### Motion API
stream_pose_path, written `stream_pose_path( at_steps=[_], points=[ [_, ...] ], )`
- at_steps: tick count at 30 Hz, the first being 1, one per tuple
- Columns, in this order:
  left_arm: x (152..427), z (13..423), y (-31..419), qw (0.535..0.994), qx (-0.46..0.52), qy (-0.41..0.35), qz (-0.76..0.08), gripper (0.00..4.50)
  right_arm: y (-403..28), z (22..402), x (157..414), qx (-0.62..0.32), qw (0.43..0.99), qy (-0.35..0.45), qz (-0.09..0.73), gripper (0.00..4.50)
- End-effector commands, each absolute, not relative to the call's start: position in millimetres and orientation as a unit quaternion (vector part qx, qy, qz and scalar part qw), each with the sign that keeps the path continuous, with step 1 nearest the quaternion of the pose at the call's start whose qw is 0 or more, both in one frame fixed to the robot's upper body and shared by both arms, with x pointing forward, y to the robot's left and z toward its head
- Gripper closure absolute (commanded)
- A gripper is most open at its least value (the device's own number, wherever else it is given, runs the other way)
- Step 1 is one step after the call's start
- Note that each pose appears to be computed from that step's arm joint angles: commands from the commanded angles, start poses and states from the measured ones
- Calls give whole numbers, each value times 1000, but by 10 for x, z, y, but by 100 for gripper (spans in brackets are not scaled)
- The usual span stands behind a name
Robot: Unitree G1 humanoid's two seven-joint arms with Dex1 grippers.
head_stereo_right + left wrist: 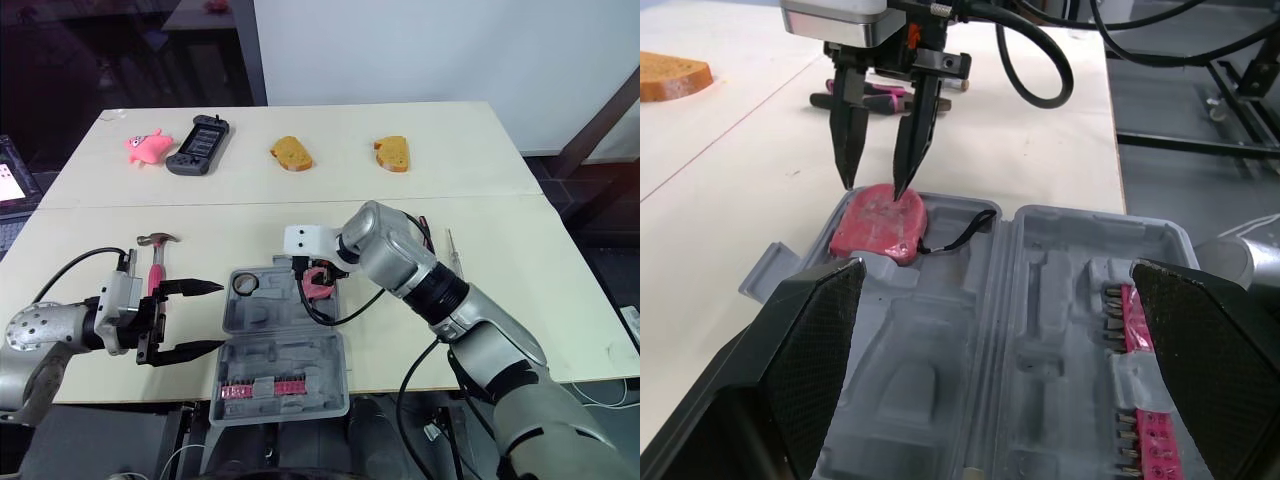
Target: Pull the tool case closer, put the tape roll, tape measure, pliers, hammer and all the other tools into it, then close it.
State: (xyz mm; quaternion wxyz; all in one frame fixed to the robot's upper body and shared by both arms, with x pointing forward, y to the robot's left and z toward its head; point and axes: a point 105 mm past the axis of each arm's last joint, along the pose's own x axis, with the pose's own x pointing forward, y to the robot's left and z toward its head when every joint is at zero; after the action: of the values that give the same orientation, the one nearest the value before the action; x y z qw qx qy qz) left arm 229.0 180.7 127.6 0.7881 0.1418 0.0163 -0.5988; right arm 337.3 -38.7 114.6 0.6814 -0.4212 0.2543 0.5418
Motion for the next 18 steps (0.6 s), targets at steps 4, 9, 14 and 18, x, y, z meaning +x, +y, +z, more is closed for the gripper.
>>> stream_pose_path(
  at_steps=[4,9,14,18],
  points=[
    [2279,1319,1781,785,147,8,-602,0,-445,1388,3353,-347,761,151,527,272],
    [2291,1315,1764,785,145,7,-603,0,-624,1328,3198,-265,790,111,542,272],
    [2293,1310,1765,784,145,8,-604,0,-668,1235,3216,-241,806,107,529,272],
    [2290,1308,1766,784,145,8,-604,0,-662,1150,3263,-238,811,108,523,272]
  ],
)
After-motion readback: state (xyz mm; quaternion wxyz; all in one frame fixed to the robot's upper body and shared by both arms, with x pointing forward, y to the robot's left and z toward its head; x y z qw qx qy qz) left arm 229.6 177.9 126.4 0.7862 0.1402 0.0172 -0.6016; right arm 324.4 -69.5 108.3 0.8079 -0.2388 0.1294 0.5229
